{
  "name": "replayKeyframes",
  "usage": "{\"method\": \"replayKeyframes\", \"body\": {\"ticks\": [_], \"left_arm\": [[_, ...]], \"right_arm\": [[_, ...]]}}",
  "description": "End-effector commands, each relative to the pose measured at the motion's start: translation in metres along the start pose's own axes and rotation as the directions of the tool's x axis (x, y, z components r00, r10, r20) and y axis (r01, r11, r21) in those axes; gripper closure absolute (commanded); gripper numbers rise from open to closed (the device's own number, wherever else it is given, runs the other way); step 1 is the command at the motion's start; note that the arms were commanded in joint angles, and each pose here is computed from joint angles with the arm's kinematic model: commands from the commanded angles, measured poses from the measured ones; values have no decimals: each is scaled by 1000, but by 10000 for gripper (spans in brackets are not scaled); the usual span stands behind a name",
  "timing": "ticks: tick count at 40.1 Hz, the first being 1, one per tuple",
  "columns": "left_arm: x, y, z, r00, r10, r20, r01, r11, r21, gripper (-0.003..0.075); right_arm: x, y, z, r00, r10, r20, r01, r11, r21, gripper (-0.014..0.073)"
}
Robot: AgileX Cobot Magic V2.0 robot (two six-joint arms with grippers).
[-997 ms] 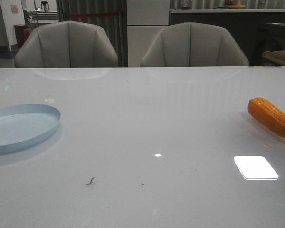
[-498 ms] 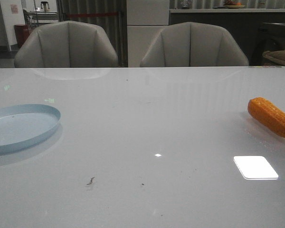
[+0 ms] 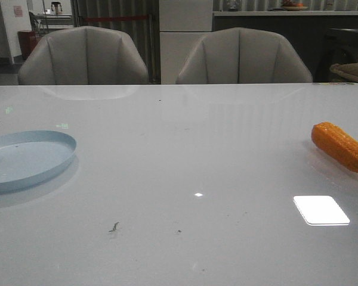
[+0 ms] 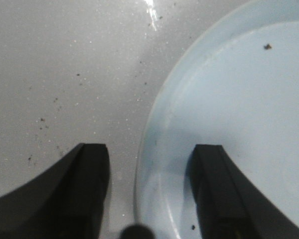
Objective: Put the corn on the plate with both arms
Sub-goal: 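Grasp the rim of the light blue plate with the left gripper, then lift the plate and carry it toward the table center with left gripper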
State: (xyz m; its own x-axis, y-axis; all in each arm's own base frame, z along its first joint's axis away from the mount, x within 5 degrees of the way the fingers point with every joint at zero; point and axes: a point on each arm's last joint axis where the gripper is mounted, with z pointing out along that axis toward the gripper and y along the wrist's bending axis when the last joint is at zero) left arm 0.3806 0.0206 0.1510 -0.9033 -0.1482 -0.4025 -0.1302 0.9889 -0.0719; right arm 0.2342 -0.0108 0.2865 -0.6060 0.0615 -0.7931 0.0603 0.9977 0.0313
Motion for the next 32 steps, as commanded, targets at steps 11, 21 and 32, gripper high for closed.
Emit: {"method": "replayKeyframes", "body": {"ticks": [11,21,32], "left_arm": [[-22,-4,-22,990,-8,144,6,1000,15,617],[-61,-15,-53,977,-98,191,79,991,105,617],[-95,-49,-97,944,-272,185,194,914,357,617]], "right_arm": [[-18,1,-9,994,-8,112,8,1000,-2,87],[-18,1,-9,994,-8,112,8,1000,-2,87],[-18,1,-9,994,-8,112,8,1000,-2,87]]}}
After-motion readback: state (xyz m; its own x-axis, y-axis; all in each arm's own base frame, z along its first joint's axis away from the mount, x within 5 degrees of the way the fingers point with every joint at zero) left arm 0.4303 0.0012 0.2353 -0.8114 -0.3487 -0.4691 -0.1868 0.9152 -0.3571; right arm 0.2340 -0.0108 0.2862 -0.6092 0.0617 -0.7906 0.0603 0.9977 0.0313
